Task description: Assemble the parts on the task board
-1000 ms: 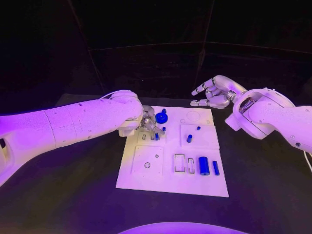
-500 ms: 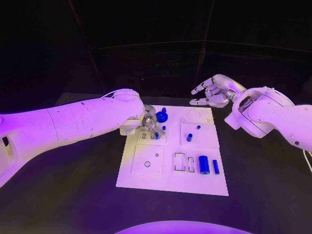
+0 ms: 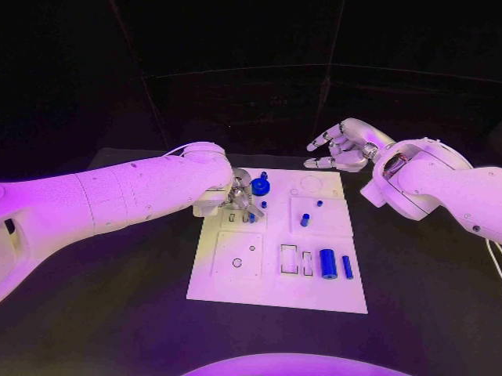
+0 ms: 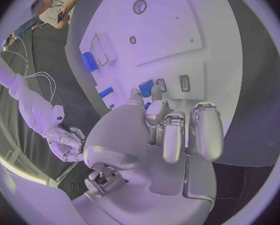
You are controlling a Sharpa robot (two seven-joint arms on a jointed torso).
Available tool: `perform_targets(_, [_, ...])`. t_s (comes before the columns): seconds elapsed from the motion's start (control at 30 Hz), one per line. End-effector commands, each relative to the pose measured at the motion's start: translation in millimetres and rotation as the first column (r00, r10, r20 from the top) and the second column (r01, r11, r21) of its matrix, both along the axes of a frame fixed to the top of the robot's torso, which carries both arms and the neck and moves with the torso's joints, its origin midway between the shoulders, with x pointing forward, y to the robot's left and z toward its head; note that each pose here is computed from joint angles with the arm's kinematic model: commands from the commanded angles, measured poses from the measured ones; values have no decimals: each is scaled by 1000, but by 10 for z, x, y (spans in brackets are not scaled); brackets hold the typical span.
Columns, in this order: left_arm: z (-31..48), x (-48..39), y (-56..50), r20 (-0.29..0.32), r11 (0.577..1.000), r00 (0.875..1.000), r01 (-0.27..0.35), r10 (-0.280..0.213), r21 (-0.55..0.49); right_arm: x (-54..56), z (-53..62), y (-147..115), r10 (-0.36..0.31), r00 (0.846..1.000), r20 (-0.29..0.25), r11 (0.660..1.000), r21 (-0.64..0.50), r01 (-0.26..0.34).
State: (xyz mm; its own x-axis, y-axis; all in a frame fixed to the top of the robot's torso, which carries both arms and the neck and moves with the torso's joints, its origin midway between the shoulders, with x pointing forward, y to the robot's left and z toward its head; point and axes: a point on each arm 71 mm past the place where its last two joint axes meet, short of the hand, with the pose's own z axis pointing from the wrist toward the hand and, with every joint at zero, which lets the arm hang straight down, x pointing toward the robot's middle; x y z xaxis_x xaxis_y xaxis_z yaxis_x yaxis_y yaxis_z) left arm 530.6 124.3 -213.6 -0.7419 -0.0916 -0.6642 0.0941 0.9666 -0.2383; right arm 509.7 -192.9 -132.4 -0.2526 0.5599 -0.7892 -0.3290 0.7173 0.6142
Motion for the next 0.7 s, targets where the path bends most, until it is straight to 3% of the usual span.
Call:
perform_targets(0.03, [4, -1, 0, -1, 1000, 1000, 3, -3, 14, 1, 10, 12, 7, 1000, 1, 1000, -5, -7])
perform_targets(0.43, [13, -6, 18, 7, 1000, 1000, -20, 20, -17, 5, 5, 2, 4, 1000, -4, 1000, -8, -4])
perform_targets(0.7, [29, -40, 98, 1, 996, 998, -60, 61, -69, 11, 1, 1, 5, 1000, -7, 1000, -8, -5])
